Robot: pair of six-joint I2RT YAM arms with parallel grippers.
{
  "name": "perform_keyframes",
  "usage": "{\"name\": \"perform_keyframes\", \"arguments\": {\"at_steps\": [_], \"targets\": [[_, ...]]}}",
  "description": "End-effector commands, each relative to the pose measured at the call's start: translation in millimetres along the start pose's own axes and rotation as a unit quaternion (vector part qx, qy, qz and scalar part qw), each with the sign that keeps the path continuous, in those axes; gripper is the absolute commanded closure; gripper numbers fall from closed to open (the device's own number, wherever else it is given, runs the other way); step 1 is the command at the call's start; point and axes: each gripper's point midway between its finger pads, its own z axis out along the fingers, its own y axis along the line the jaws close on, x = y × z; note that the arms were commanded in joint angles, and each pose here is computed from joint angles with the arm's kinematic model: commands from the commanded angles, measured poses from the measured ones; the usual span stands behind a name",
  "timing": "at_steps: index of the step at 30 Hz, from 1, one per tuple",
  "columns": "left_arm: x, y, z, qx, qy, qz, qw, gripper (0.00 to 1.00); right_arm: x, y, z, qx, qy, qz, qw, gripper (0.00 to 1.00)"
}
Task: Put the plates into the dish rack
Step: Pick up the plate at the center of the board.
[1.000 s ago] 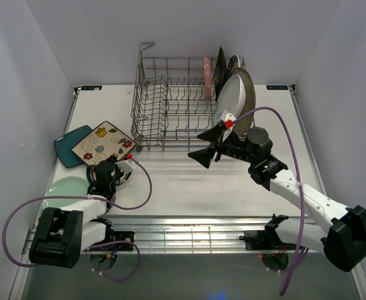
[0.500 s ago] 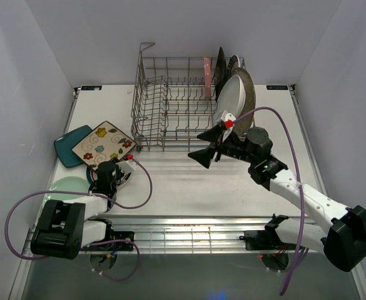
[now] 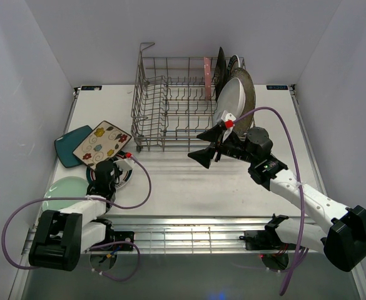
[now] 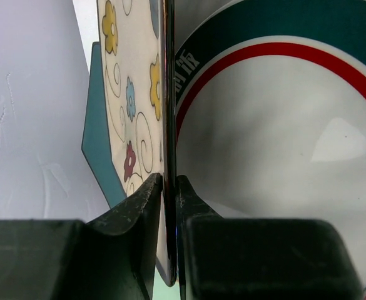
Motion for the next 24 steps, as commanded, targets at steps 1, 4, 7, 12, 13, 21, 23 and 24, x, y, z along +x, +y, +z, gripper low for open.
{"name": "perform_keyframes", "arguments": {"at_steps": [1,4,7,12,13,21,23,24], "targets": [[-14,11,-1,0.000,-0.016,-0.026,1.000,0.97,-15,5,2,-0.015,-0.022,-0.013,1.000,0.10],[-22,20,-3,-0.001,-0.023,-0.039,0.999,1.00,-14,5,2,-0.015,-0.021,-0.013,1.000,0.10],[-29,29,-6,-0.001,-0.028,-0.053,0.998,1.00,-14,5,2,-0.014,-0.021,-0.013,1.000,0.10],[-38,41,-11,0.001,-0.030,-0.077,0.997,1.00,-15,6,0,-0.012,-0.023,-0.015,1.000,0.10],[-45,49,-13,-0.004,-0.039,-0.090,0.995,1.00,-16,6,0,-0.012,-0.024,-0.016,1.000,0.10],[-67,78,-22,-0.005,-0.052,-0.133,0.990,1.00,-16,7,-2,-0.011,-0.025,-0.018,0.999,0.10],[-72,90,-23,-0.018,-0.055,-0.137,0.989,1.00,-16,7,-2,-0.011,-0.025,-0.018,0.999,0.10],[-73,93,-24,-0.021,-0.054,-0.138,0.989,1.00,-15,7,-2,-0.011,-0.025,-0.017,0.999,0.10]]}}
